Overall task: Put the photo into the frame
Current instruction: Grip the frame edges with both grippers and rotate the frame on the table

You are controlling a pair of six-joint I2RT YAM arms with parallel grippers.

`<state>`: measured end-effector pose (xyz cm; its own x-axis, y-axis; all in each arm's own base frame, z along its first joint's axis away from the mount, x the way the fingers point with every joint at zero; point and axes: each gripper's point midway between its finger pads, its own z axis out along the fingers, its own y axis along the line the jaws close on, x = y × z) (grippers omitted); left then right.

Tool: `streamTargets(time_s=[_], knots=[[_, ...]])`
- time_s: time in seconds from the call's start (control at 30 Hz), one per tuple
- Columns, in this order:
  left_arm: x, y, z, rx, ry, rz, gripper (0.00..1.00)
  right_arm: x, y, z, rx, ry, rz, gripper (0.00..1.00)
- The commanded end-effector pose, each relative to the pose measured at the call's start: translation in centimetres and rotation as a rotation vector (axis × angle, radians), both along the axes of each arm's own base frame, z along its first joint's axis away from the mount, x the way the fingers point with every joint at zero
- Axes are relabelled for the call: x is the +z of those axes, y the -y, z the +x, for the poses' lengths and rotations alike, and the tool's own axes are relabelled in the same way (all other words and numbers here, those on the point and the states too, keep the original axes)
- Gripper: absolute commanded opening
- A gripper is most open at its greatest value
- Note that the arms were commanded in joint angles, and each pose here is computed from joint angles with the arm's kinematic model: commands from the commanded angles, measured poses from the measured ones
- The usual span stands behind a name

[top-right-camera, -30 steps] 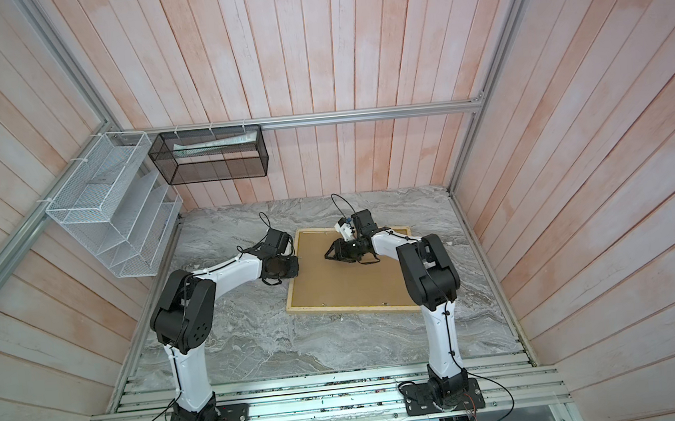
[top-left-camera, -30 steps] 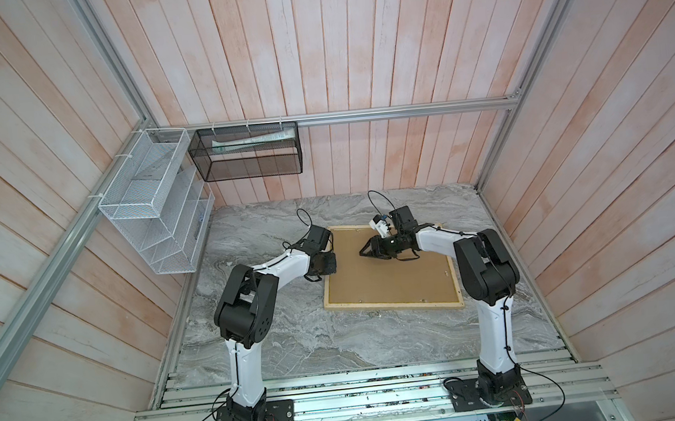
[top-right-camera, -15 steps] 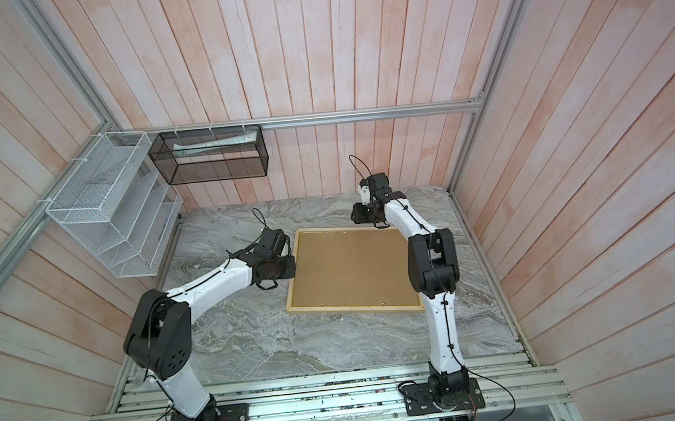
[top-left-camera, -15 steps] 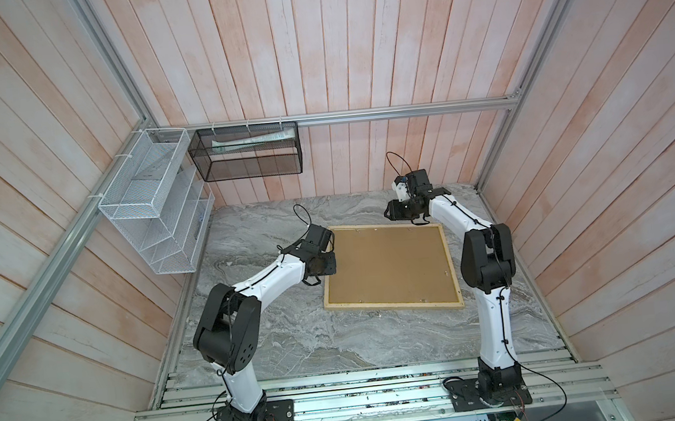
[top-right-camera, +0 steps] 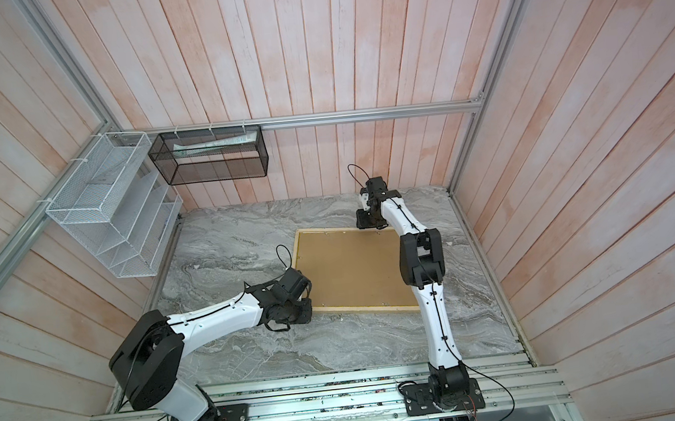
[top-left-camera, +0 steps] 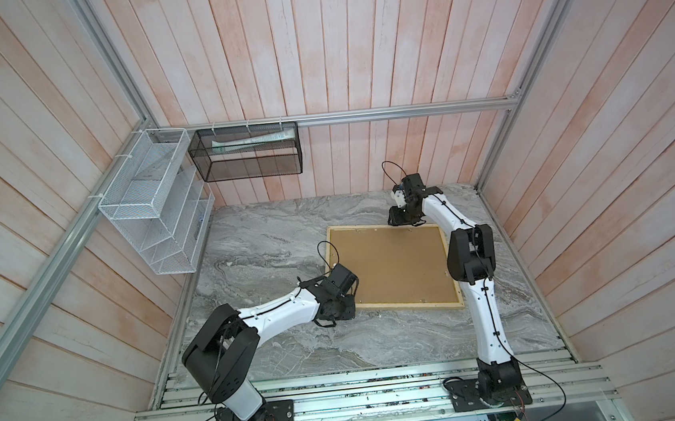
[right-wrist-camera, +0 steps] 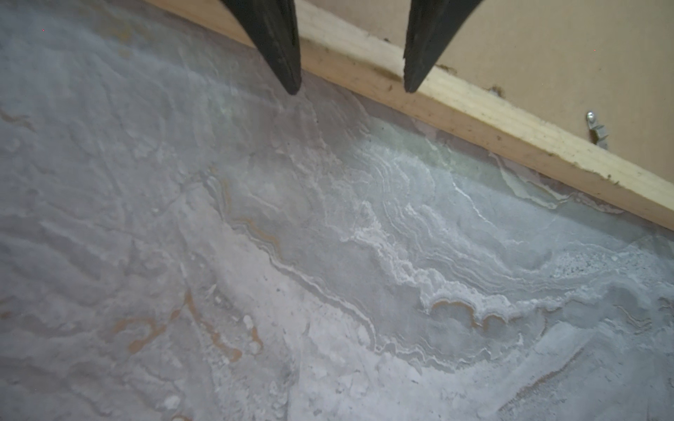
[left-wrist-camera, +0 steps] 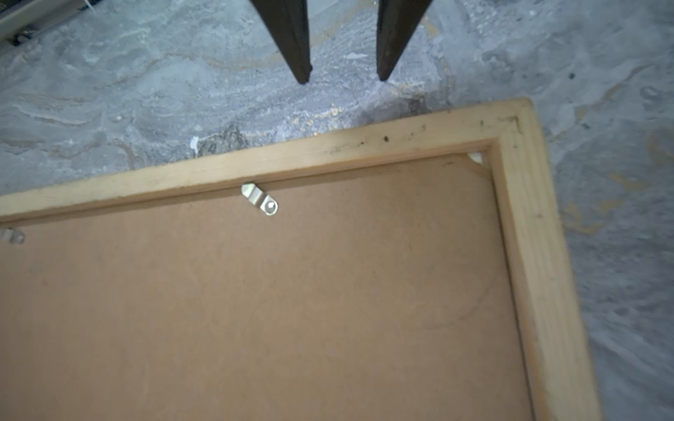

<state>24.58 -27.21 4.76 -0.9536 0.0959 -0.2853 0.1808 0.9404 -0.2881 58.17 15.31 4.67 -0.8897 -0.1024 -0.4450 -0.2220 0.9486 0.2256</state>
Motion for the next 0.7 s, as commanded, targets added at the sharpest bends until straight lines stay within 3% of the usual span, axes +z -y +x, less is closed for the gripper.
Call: streamTargets(time_s=[0.0, 0.13, 0.37, 0.67], knots=[[0.0, 2.5, 0.2, 0.009, -0.011, -0.102, 0.33, -1.3, 1.1, -0.5, -0.006, -0.049, 0.000, 0.47], [-1.4, 2.7, 0.9, 0.022, -0.006, -0.083, 0.33, -1.9, 2.4, -1.3, -0.042, -0.087, 0.015, 0.46], [-2.9, 1.3, 3.9, 0.070, 0.023, -0.072, 0.33, -3.0, 5.4, -3.8, -0.138, -0.154, 0.148, 0.42], [-5.4, -3.9, 11.1, 0.140, 0.077, -0.004, 0.33, -4.3, 8.5, -12.4, -0.264, -0.213, 0.244, 0.39]])
